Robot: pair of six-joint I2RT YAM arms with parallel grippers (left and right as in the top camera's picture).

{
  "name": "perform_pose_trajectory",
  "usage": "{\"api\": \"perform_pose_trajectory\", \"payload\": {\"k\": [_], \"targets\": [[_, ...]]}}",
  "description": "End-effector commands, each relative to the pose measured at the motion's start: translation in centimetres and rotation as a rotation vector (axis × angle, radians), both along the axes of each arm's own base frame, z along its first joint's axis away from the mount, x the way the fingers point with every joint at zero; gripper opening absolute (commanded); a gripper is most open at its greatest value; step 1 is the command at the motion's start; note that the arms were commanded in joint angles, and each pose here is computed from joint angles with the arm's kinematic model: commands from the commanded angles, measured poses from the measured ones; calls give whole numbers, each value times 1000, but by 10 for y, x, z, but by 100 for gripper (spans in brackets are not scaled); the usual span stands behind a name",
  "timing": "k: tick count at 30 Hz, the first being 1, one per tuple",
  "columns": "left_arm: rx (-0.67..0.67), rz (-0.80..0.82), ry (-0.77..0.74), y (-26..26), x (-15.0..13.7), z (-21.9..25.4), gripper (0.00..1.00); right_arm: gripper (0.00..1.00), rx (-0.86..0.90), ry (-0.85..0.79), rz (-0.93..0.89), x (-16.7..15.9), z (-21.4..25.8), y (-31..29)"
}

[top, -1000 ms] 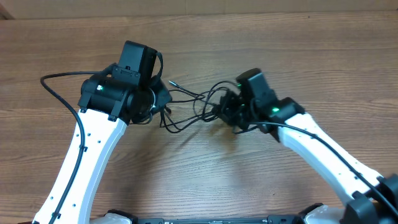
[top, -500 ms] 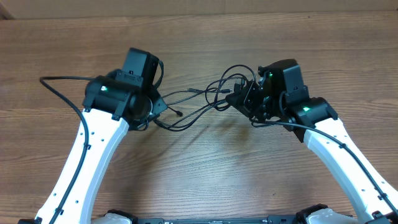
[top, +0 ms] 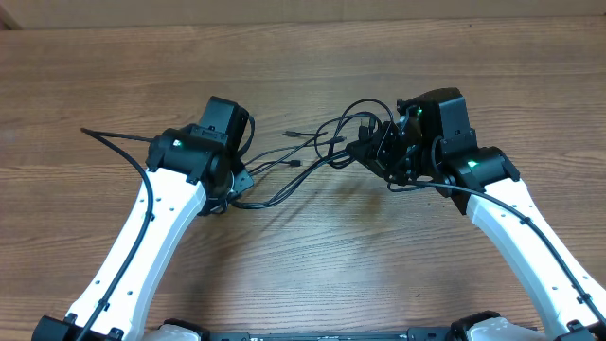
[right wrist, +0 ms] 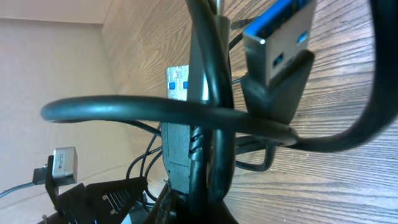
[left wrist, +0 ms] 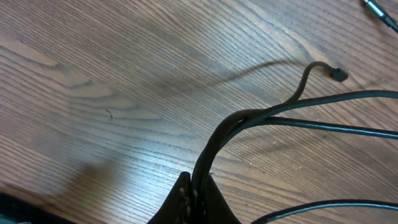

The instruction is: Untangle cables

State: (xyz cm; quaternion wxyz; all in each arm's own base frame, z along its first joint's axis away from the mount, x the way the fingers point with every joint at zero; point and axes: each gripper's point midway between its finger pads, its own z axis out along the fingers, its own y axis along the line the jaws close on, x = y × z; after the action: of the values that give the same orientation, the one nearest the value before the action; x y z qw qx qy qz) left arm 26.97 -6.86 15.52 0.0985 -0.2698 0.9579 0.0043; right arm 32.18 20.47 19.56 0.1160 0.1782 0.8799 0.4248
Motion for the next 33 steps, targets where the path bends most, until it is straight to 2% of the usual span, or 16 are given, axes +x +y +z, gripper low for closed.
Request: {"api": "perform_pose_trajectory", "payload": {"k": [1, 8, 18, 27, 30, 32, 33], "targets": [[27, -10, -2, 3, 0, -2, 4, 4, 11, -68, 32, 0, 18, 1], [91, -68, -5, 17, 2, 2, 4, 4, -13, -69, 42, -2, 14, -5], [124, 92, 64, 66, -9, 1, 4, 4, -109, 43, -120, 5, -10, -64], [115, 143, 60, 72, -8, 1, 4, 4, -218, 53, -177, 7, -23, -90], [84, 140, 61, 67, -7, 0, 4, 4, -230, 68, -181, 4, -26, -92], [17, 129, 53, 55, -4, -1, 5, 4, -230, 68, -181, 4, -26, -92], [-30, 109, 45, 46, 0, -1, 8, 4, -230, 68, -181, 4, -26, -92]]}}
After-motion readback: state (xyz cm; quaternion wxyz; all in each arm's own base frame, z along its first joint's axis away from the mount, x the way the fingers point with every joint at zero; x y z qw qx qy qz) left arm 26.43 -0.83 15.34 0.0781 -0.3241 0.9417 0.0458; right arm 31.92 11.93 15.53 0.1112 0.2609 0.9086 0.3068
